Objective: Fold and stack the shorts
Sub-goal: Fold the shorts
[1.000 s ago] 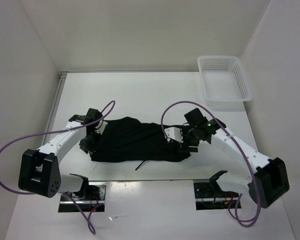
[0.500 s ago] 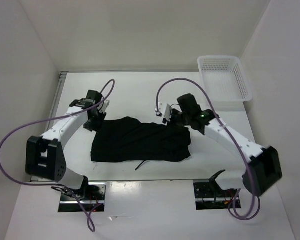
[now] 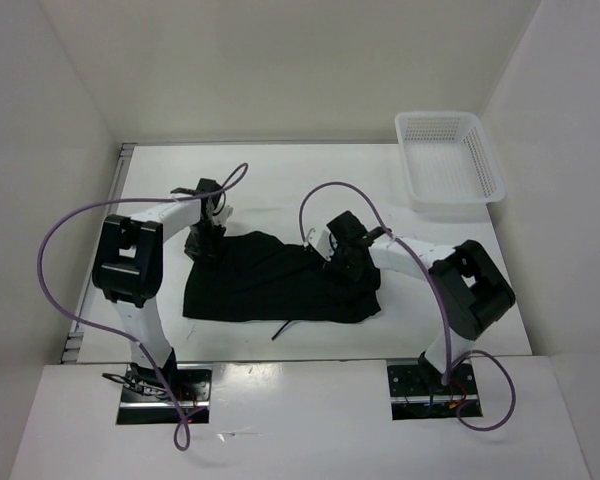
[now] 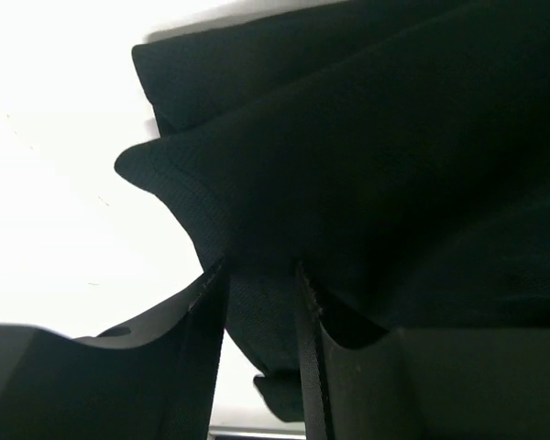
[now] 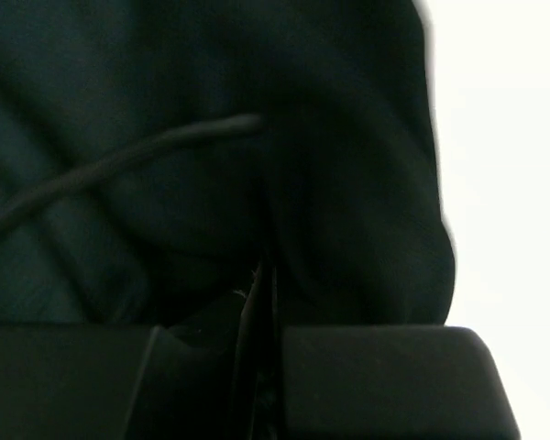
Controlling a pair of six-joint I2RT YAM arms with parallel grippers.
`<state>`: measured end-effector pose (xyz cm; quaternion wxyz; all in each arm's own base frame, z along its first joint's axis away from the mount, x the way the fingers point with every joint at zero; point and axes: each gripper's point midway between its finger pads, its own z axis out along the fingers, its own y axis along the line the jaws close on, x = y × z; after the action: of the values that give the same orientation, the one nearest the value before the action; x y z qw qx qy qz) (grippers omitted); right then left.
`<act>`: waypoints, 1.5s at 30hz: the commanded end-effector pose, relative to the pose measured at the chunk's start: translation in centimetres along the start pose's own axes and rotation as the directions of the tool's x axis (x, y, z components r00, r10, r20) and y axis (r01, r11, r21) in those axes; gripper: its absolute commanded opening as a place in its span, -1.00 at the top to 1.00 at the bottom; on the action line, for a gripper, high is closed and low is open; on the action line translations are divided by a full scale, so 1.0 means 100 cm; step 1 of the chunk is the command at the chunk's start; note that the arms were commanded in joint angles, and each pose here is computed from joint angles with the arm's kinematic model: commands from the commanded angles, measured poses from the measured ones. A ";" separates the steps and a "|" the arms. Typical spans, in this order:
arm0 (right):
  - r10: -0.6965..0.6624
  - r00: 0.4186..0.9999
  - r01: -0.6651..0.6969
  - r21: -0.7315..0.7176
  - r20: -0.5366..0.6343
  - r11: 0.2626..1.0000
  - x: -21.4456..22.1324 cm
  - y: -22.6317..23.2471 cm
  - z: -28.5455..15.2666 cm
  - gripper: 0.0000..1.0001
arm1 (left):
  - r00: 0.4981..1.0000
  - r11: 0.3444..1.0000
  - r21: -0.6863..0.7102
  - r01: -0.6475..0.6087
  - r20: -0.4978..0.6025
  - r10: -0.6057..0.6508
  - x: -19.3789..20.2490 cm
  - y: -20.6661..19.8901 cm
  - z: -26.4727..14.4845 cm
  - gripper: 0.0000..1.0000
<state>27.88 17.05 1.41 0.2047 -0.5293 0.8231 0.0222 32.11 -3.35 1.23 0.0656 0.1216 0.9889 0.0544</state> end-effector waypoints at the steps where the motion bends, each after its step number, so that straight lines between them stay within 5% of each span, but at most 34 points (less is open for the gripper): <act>1: 0.023 1.000 -0.022 0.147 -0.010 0.989 -0.018 -0.035 0.016 0.80 | 0.999 0.999 0.006 0.040 0.017 -0.041 -0.021 0.008 0.046 0.17; 9: 0.173 0.980 -0.198 0.411 0.097 0.890 -0.091 -0.161 0.043 0.99 | 0.974 0.978 0.038 0.205 0.092 -0.207 -0.096 0.077 0.062 0.17; 12: 0.199 0.966 -0.256 0.473 0.168 0.843 -0.118 -0.196 0.042 0.99 | 0.962 0.974 0.031 0.226 0.154 -0.228 -0.127 0.095 0.056 0.15; 14: 0.221 0.955 -0.290 0.457 0.200 0.841 -0.133 -0.201 0.038 0.81 | 0.953 0.973 0.038 0.226 0.199 -0.229 -0.144 0.099 0.043 0.09; 18: 0.325 0.847 -0.486 0.363 0.422 0.795 -0.189 -0.214 -0.012 0.63 | 0.932 0.973 0.068 0.220 0.279 -0.230 -0.159 0.100 0.008 -0.08; 21: 0.426 0.724 -0.623 0.249 0.543 0.742 -0.209 -0.218 -0.057 0.25 | 0.915 0.973 0.074 0.217 0.331 -0.230 -0.156 0.100 -0.024 -0.20; 24: 0.527 0.628 -0.713 0.152 0.573 0.684 -0.197 -0.222 -0.083 0.09 | 0.896 0.971 0.069 0.227 0.375 -0.236 -0.144 0.104 -0.057 -0.27; 27: 0.624 0.582 -0.758 0.072 0.521 0.648 -0.165 -0.217 -0.073 0.03 | 0.920 0.971 0.075 0.226 0.310 -0.238 -0.106 0.093 -0.058 -0.27; 33: 0.717 0.576 -0.775 -0.017 0.393 0.631 -0.112 -0.205 -0.032 -0.17 | 0.970 0.961 0.168 0.219 0.069 -0.233 -0.028 0.051 -0.025 -0.24; 39: 0.679 0.654 -0.670 -0.162 0.334 0.724 -0.122 -0.177 -0.016 -0.11 | 0.969 0.950 0.217 0.227 0.046 -0.242 -0.017 0.042 -0.020 -0.24; 45: 0.684 0.663 -0.681 -0.132 0.304 0.720 -0.109 -0.173 -0.007 -0.11 | 0.968 0.943 0.234 0.236 0.029 -0.250 -0.022 0.043 -0.014 -0.22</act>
<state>47.60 18.26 9.04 0.3195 -0.1569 0.9174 0.1782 34.21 0.49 3.24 0.0815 0.0065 0.9951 -0.0547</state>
